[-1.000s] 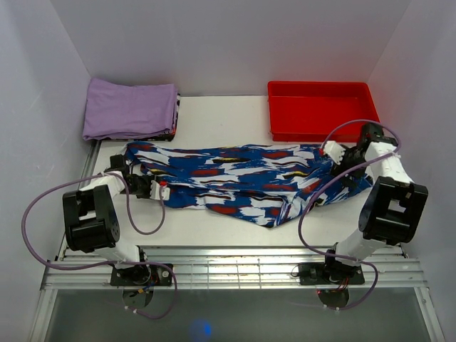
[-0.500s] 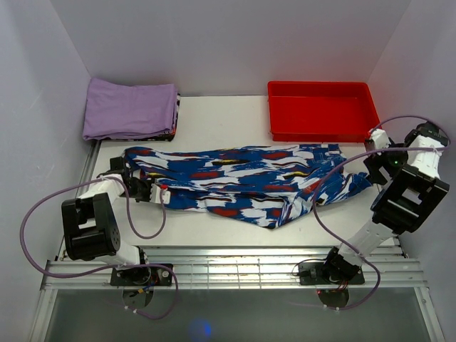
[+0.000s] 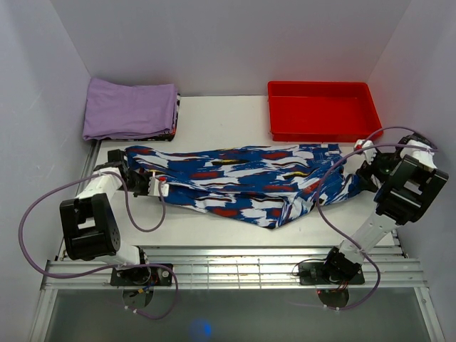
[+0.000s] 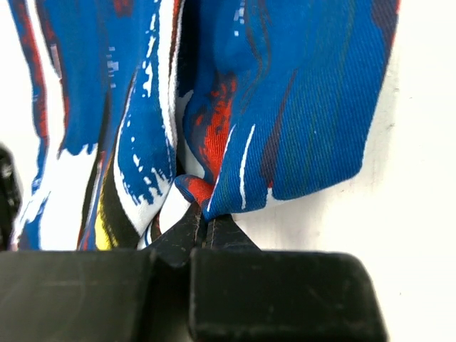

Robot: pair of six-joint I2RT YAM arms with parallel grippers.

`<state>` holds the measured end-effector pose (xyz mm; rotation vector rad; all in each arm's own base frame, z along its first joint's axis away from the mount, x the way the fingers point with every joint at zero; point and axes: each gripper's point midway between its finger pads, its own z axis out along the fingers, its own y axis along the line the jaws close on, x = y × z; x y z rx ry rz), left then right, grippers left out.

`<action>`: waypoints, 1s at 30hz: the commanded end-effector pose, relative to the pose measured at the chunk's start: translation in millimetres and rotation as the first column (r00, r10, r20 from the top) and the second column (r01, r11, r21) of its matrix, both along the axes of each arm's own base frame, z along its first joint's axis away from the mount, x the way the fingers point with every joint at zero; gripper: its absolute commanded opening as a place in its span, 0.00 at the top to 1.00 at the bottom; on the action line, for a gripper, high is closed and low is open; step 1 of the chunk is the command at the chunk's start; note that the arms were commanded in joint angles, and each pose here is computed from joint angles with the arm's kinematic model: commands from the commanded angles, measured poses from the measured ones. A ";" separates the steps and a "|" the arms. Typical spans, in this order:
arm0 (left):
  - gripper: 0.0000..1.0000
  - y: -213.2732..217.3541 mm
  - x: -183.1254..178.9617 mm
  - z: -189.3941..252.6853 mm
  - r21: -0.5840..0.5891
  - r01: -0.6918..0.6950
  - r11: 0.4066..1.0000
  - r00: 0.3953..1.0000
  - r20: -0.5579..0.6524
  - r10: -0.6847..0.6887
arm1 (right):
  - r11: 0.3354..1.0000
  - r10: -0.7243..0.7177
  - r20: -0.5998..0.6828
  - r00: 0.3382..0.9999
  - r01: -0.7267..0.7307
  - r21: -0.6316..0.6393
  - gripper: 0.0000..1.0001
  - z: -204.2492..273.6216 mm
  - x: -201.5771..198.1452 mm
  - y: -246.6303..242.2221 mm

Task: Fold and stack the trousers
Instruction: Flatten the trousers out

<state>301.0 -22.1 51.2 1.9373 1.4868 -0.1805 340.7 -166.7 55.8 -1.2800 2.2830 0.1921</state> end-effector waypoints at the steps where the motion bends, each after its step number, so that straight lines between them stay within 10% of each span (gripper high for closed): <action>1: 1.00 -5.3 5.6 27.0 -0.047 -0.023 0.999 1.000 -0.008 0.023 | 0.989 0.107 -0.059 0.992 -0.101 0.105 0.06 -0.5 -13.9 29.8; 6: 1.00 -5.7 7.1 52.6 -0.116 -0.123 0.986 0.990 -0.083 0.114 | 0.981 0.088 -0.161 0.983 -0.058 0.185 0.92 10.1 -31.8 40.6; 19: 1.00 50.4 6.4 127.7 -0.275 -0.557 0.783 0.797 -0.443 0.411 | 0.965 -0.235 -0.053 0.971 0.239 0.109 0.92 98.4 -18.5 -27.0; 26: 1.00 77.5 10.0 90.5 -0.051 -0.737 0.674 0.544 -0.637 0.547 | 0.920 -0.352 -0.346 0.870 0.389 0.043 0.92 38.6 -55.7 -29.6; 30: 1.00 79.3 12.4 37.6 0.120 -0.796 0.593 0.285 -0.790 0.543 | 0.896 -0.393 -0.390 0.833 0.441 0.041 0.92 23.7 -56.5 -30.2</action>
